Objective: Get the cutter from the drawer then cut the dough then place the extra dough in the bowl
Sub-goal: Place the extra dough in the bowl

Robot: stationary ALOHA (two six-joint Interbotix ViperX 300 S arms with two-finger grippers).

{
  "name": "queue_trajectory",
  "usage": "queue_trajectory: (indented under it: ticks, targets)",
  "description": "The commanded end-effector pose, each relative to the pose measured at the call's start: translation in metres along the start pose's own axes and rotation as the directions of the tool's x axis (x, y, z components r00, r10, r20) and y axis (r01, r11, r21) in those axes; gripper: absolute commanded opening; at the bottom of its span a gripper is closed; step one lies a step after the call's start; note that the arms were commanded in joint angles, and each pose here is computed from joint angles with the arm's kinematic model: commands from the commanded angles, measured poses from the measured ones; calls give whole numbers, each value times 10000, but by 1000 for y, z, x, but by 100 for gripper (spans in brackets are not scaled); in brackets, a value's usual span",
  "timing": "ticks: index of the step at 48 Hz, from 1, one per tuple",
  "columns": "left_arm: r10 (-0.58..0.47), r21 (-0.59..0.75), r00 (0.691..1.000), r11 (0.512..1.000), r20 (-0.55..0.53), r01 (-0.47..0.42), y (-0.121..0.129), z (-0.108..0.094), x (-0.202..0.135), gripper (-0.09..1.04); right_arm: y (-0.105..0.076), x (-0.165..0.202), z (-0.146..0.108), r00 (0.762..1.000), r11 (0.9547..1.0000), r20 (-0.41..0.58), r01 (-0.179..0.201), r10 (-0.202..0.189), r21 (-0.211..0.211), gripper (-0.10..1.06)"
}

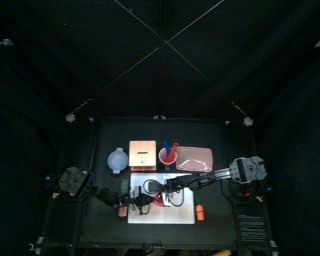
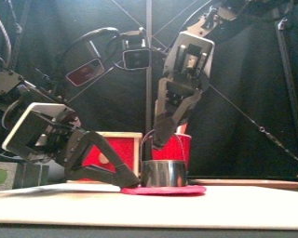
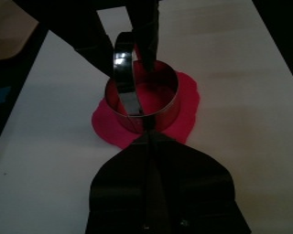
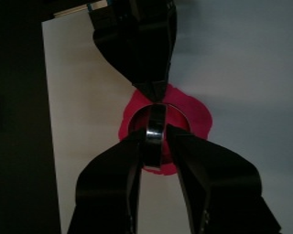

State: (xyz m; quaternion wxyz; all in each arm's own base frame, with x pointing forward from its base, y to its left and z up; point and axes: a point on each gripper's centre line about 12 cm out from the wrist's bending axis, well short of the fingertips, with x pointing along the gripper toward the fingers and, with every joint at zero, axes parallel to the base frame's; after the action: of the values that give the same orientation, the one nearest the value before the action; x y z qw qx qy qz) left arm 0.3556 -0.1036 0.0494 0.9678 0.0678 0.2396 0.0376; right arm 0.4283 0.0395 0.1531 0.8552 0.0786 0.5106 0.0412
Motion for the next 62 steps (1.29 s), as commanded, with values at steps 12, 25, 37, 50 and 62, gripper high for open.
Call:
queue_trajectory:
  ticks: [12,25,37,50,62]
  targets:
    - [32,-123,10000,9999,-32,-32,0,1,2,53,3,-17,18,9993,9999,366,-82,85,-66,55]
    - [88,-272,9997,9996,-218,-94,0,0,2,52,7,-23,23,9996,9997,243,-117,123,-223,49]
    - [94,-312,9996,9995,-260,-102,0,-1,2,52,8,-42,28,9985,9995,533,-142,156,-271,49]
    - [55,-335,9994,9994,-331,-66,0,-1,3,53,6,-67,30,9965,9995,823,-112,136,-293,49]
    - [19,-369,9991,9993,-425,-35,-1,-1,2,53,1,-85,19,9965,9998,830,-81,95,-171,49]
